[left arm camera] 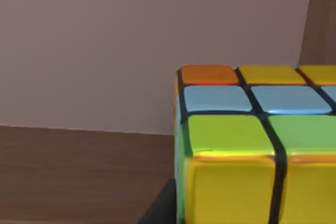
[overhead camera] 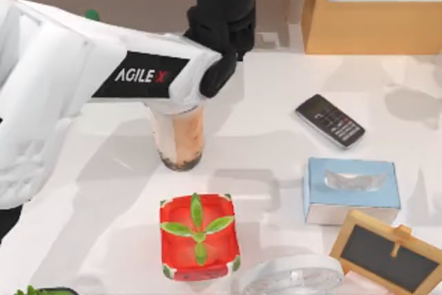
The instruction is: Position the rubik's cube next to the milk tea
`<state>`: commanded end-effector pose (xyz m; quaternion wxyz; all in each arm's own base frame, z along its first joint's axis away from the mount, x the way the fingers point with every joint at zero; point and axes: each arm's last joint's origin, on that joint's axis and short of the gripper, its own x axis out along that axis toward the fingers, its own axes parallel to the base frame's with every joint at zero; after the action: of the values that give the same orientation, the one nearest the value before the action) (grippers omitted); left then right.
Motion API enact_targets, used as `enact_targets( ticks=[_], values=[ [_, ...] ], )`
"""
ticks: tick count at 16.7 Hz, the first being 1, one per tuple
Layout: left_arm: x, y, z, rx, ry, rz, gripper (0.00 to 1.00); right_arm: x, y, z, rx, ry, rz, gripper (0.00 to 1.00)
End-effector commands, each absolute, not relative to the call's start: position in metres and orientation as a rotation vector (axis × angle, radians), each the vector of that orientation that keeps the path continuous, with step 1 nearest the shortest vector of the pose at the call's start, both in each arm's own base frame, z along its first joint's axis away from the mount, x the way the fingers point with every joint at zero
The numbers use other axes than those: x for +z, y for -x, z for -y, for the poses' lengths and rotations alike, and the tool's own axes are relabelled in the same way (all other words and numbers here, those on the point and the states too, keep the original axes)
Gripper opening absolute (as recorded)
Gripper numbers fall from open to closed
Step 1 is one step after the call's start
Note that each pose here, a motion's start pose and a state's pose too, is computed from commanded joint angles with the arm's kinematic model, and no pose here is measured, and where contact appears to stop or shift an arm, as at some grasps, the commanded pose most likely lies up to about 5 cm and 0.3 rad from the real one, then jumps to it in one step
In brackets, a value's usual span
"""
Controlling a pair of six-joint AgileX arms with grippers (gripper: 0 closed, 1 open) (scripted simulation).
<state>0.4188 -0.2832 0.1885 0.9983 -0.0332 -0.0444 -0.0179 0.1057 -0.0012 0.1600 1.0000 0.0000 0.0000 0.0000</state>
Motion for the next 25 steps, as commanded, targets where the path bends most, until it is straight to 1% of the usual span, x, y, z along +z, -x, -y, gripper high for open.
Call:
enact_targets(
  ticks=[4,11,15,19,22,25],
  values=[
    [0.161,-0.442,0.278,-0.020,0.001,0.005,0.00,0.160,-0.106,0.001,0.000,0.000,0.000,1.00],
    [0.162,-0.442,0.279,-0.019,-0.004,0.002,0.00,0.160,-0.106,0.001,0.000,0.000,0.000,1.00],
    [0.194,-0.448,0.266,0.007,-0.056,-0.024,0.00,0.160,-0.106,0.001,0.000,0.000,0.000,1.00],
    [0.240,-0.440,0.253,-0.017,-0.175,-0.108,0.00,0.160,-0.106,0.001,0.000,0.000,0.000,1.00],
    [0.266,-0.427,0.242,-0.088,-0.278,-0.230,0.00,0.160,-0.106,0.001,0.000,0.000,0.000,1.00],
    [0.280,-0.413,0.215,-0.163,-0.337,-0.434,0.00,0.160,-0.106,0.001,0.000,0.000,0.000,1.00]
  ],
)
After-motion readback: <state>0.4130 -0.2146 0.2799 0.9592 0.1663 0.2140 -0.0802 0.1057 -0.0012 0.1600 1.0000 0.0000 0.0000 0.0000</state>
